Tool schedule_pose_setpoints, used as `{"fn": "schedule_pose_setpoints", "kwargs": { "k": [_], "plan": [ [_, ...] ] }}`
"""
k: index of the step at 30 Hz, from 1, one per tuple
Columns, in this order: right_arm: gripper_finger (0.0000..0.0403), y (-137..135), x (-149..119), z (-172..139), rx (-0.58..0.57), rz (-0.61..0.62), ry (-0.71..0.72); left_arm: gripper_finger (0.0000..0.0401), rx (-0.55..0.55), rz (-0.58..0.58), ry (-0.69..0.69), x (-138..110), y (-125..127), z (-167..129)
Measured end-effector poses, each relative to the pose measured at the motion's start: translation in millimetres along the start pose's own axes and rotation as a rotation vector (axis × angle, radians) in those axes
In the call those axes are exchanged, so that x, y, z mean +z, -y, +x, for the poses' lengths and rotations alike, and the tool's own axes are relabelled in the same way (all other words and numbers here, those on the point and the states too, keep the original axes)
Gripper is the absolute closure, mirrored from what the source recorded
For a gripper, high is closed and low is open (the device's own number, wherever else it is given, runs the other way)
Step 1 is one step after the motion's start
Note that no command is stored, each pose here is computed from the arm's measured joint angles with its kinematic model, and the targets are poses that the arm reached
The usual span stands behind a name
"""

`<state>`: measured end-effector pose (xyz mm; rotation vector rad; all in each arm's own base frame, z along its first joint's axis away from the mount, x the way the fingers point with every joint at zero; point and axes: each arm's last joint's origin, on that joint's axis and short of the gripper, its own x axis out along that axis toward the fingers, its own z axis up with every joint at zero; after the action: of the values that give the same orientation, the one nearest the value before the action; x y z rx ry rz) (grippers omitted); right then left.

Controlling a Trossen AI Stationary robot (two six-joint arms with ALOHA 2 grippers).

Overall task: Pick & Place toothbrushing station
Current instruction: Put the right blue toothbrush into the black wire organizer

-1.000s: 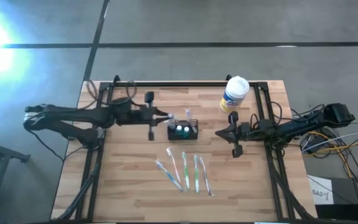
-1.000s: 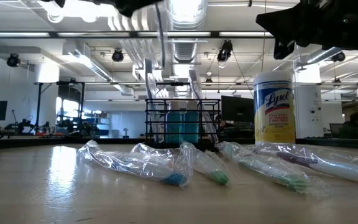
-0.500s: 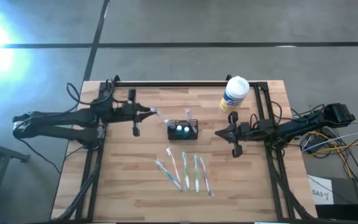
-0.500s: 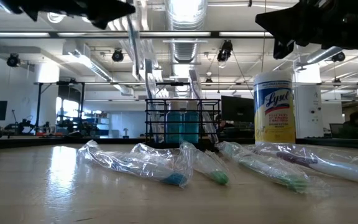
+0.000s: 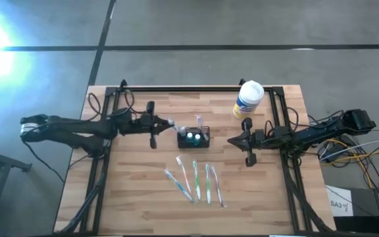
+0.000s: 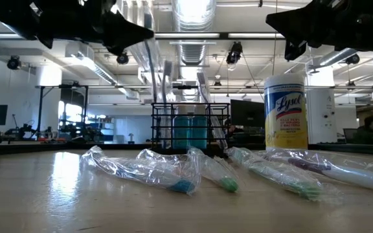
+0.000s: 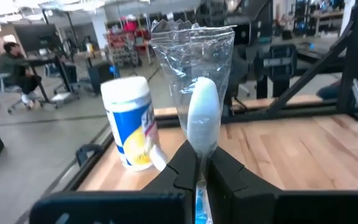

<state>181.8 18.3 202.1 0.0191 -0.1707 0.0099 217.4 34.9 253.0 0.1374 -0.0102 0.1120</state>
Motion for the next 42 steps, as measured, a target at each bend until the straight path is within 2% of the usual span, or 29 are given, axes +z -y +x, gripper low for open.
{"fn": "schedule_pose_setpoints", "kwargs": {
  "k": [10,31,42],
  "plan": [
    [0.0394,0,0,0,0.0,0.0,-0.002,0.0386,-0.018,-0.005,-0.063,-21,1,25],
    [0.0394,0,0,0,0.001,0.0,-0.002,0.0384,-0.034,0.046,-0.212,-58,1,40],
    [0.0394,0,0,0,0.0,0.0,-0.001,0.0334,-0.032,0.035,-0.202,-55,0,38]
  ]
}}
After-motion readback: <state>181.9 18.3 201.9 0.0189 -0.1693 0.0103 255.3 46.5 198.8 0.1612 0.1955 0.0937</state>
